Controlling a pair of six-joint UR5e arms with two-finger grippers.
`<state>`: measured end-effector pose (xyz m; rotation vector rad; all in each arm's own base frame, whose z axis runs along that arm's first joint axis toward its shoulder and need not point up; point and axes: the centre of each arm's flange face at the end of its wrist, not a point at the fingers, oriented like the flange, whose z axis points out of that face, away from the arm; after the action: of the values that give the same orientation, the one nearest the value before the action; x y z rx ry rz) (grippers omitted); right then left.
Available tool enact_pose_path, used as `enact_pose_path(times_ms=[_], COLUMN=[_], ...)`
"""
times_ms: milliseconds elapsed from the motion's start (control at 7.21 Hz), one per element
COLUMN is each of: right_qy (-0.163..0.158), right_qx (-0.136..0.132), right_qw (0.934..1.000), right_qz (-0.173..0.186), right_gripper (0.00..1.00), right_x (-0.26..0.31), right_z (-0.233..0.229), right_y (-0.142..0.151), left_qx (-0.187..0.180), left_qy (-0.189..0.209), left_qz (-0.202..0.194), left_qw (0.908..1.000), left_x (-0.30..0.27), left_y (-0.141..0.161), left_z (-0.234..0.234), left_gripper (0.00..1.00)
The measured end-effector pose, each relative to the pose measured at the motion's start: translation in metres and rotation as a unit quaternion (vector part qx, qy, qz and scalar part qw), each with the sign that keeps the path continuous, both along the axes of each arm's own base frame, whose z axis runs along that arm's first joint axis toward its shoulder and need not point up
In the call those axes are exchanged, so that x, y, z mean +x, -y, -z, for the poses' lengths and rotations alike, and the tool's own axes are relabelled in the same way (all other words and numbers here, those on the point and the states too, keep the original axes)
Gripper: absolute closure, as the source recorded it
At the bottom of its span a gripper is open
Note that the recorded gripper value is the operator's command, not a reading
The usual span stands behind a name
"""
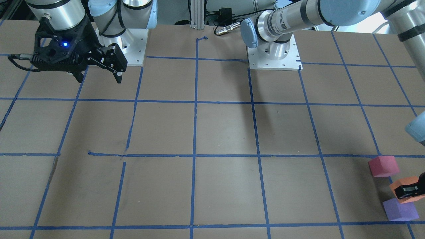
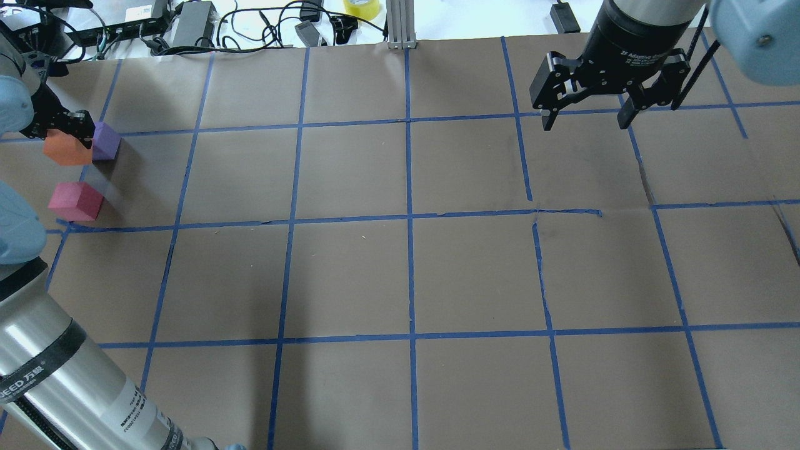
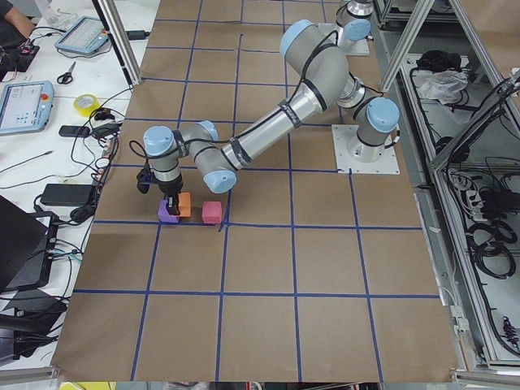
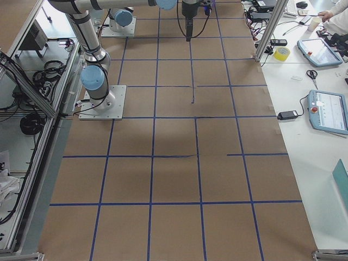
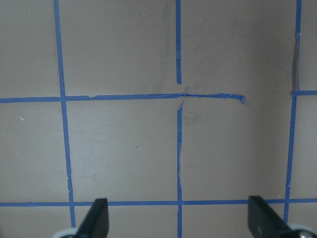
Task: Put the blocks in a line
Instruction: 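Lower the orange cube between the purple and pink cubes with the left gripper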
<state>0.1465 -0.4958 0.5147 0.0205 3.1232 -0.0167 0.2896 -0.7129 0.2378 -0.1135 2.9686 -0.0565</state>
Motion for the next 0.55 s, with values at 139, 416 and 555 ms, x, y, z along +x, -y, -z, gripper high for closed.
enact_pose_path(times_ms=[139,416,555], right_qy=[0.0,0.0,0.0], right_qx=[0.0,0.001,0.001], right_qw=[1.0,1.0,1.0], right_qz=[0.0,0.0,0.0], right_gripper=[0.0,0.0,0.0], right_x=[0.0002,0.0003,0.0003], right_z=[0.0004,0.0007,0.0007], right_y=[-0.0001,-0.0002,-0.0002], left_qx=[0.001,-0.002,-0.006], left_qy=[-0.005,-0.008,-0.006], left_qz=[0.0,0.001,0.0], left_qw=[1.0,1.0,1.0], left_x=[0.0006,0.0016,0.0019], left_y=[-0.0013,-0.0005,-0.0005], left_z=[0.0029,-0.0003,-0.0065], left_gripper=[1.0,1.0,1.0])
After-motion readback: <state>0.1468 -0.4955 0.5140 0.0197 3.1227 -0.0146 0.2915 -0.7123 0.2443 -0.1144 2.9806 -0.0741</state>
